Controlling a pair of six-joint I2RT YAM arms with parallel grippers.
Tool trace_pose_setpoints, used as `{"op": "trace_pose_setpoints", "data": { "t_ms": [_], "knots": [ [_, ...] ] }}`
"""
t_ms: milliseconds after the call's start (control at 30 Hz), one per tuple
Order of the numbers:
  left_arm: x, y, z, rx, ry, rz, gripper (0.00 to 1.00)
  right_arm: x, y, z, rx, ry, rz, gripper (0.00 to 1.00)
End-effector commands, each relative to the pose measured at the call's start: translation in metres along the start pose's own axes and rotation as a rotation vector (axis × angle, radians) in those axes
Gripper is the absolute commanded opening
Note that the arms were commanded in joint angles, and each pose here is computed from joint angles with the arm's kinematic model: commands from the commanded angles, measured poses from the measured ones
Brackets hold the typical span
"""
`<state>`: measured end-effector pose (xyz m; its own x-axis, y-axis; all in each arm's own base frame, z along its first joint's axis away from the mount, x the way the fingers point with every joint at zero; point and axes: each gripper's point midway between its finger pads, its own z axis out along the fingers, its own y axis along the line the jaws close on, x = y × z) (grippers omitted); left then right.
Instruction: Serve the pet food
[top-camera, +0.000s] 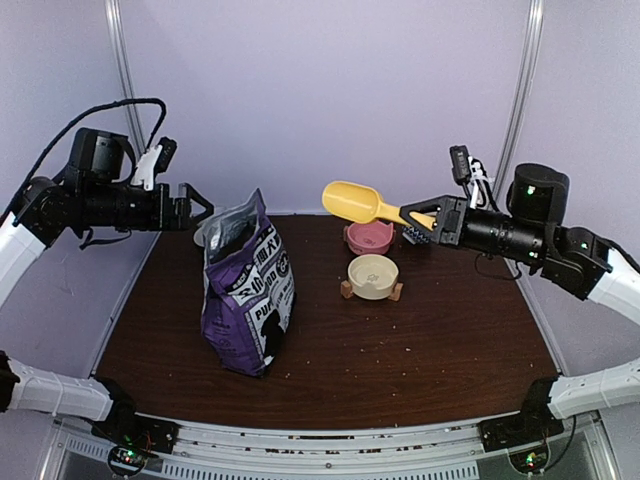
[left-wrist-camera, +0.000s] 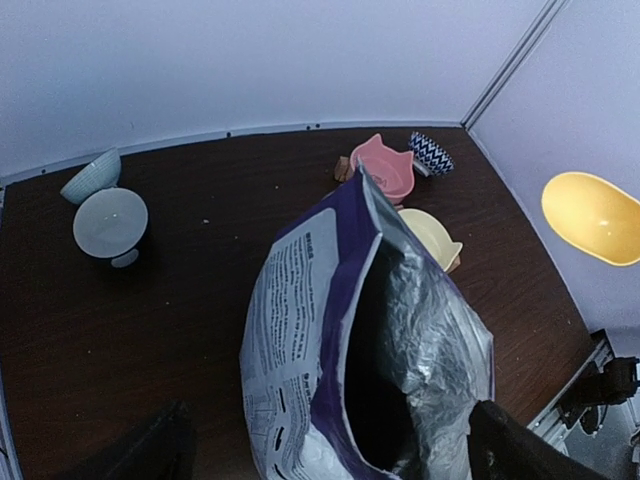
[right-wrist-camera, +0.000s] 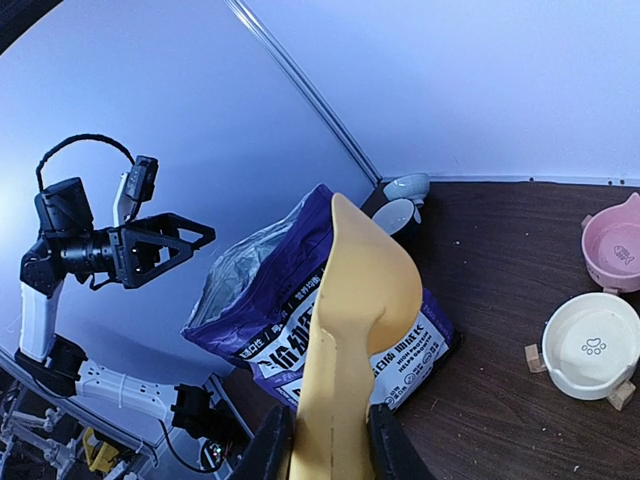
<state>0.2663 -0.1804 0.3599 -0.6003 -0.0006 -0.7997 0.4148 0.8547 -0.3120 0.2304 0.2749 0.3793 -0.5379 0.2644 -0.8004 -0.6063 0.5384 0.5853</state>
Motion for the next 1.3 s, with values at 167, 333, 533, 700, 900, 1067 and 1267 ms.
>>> {"op": "trace_pose_setpoints", "data": {
  "t_ms": [167,333,533,700,900,1067,1267],
  "knots": [
    [-0.006,0.0,0.025,0.026,0.08,0.008,0.82,-0.011,0.013,0.011,0.046,0.047,-0.081,0.0],
    [-0.001,-0.002,0.037,0.041,0.14,0.02,0.65,-0.012,0.013,0.013,0.057,0.05,-0.096,0.0],
    [0.013,0.005,0.048,0.011,0.216,0.037,0.38,-0.01,0.016,0.014,0.044,0.062,-0.104,0.0],
    [0.012,0.013,0.044,-0.036,0.206,0.042,0.0,-0.01,0.02,0.016,0.047,0.078,-0.121,0.0],
    [-0.022,0.024,0.007,-0.138,0.056,0.058,0.0,-0.008,0.029,0.024,0.025,0.08,-0.122,0.0],
    [-0.068,0.031,-0.043,-0.223,-0.112,0.096,0.0,-0.001,0.03,0.031,0.024,0.092,-0.122,0.0],
    [-0.088,-0.015,-0.056,0.003,-0.188,0.197,0.0,0.001,0.027,0.028,0.038,0.091,-0.125,0.0]
  ]
}}
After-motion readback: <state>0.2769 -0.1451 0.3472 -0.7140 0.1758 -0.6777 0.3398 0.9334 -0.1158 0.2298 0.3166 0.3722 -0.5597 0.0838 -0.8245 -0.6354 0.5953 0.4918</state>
